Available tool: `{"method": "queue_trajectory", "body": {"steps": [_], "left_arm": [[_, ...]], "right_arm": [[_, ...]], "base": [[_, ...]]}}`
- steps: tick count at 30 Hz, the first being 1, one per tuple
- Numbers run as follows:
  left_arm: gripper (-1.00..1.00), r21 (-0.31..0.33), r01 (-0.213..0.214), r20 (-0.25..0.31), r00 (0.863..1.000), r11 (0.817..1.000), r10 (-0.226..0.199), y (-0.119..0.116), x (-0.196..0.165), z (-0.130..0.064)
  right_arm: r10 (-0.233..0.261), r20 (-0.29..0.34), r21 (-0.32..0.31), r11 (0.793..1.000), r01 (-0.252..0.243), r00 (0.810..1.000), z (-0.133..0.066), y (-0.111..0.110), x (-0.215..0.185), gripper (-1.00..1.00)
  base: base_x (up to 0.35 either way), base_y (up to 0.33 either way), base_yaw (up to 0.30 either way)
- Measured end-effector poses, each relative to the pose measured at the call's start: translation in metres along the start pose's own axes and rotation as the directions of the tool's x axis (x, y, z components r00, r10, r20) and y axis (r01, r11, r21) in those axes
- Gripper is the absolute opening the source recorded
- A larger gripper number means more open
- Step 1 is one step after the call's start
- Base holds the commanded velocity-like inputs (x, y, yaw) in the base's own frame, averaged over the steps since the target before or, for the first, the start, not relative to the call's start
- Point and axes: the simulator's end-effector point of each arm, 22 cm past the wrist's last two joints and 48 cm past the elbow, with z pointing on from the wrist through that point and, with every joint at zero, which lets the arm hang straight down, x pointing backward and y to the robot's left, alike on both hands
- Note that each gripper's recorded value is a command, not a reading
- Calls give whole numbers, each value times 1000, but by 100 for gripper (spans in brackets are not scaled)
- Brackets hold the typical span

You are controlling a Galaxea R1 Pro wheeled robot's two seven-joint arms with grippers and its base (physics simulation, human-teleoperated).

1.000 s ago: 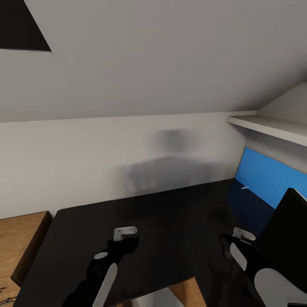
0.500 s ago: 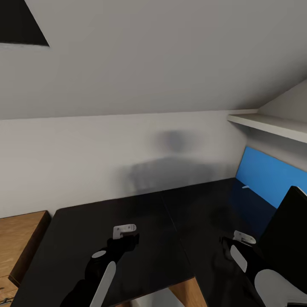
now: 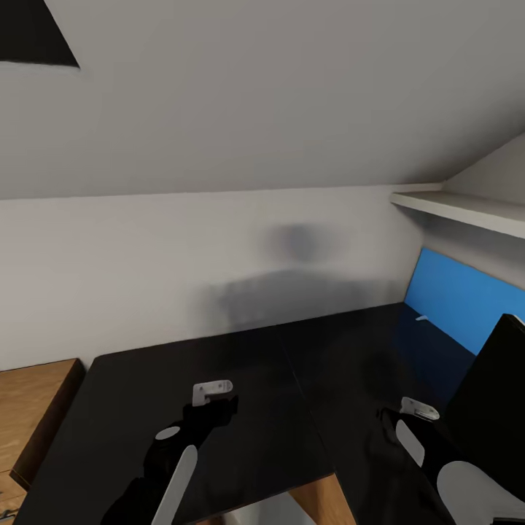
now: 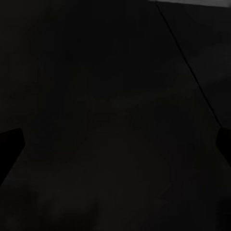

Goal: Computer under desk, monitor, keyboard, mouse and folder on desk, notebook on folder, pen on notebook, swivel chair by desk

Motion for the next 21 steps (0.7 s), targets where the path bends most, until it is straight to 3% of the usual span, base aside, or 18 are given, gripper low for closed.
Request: {"method": "queue_trajectory", "body": {"steps": [21], "left_arm": [[100,2,0,6,1000,1000,0,5,13,17]], "right_arm": [[-3,-11,0,1000,3,1000,21,2,14,100]], "base": [[0,0,0]]}}
